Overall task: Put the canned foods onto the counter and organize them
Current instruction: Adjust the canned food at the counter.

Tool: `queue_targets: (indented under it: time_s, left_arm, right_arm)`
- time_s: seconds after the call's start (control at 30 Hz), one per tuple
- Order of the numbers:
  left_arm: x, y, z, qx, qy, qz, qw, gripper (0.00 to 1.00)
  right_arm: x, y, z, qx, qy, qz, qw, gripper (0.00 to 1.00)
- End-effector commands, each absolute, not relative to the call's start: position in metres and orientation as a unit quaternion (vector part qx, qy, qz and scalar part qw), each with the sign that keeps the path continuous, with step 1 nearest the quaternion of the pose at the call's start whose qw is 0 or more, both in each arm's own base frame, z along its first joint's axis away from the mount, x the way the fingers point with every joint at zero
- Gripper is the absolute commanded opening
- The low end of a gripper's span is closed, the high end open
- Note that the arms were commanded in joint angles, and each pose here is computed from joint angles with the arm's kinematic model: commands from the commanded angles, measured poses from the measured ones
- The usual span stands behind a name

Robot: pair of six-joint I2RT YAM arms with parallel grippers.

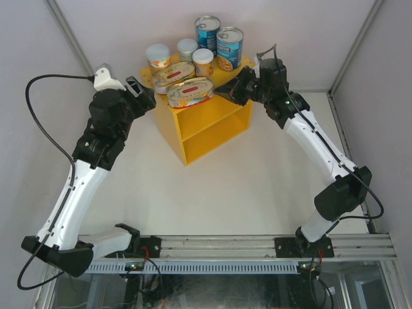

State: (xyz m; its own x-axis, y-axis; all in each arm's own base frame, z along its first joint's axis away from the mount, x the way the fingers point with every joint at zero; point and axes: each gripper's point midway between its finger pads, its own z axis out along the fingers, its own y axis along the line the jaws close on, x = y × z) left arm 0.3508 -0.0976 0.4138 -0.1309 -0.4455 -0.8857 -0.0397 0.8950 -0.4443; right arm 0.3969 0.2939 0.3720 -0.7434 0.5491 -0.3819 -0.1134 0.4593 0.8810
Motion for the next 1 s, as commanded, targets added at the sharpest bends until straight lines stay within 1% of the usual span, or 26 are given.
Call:
queue_targets:
  time_s: [0.0,0.17,0.4,0.97]
  left_arm:
    - [0.357,-0.079,0.420,-0.218,0.712,-0.162,0.648,0.76]
    - [0.370,-0.074,0.411,-0.235,0.714,-0.168,0.638,0.76]
    - [0.387,-0.082,0.406,-0.232,0.718,-0.183,0.630,0.75]
    - [0.407,-0.090,0.392,-0.233,0.729,-0.192,0.614,0.75]
  right_arm:
    - [0.406,0.295,0.402,0.122,0.765,0.523,0.356,0.01]
    - [0.415,0.300,0.402,0.122,0.765,0.524,0.353,0.01]
    - [0.424,0.303,0.398,0.122,0.769,0.522,0.349,0.01]
    - [0.431,0.306,0.397,0.122,0.769,0.525,0.344,0.01]
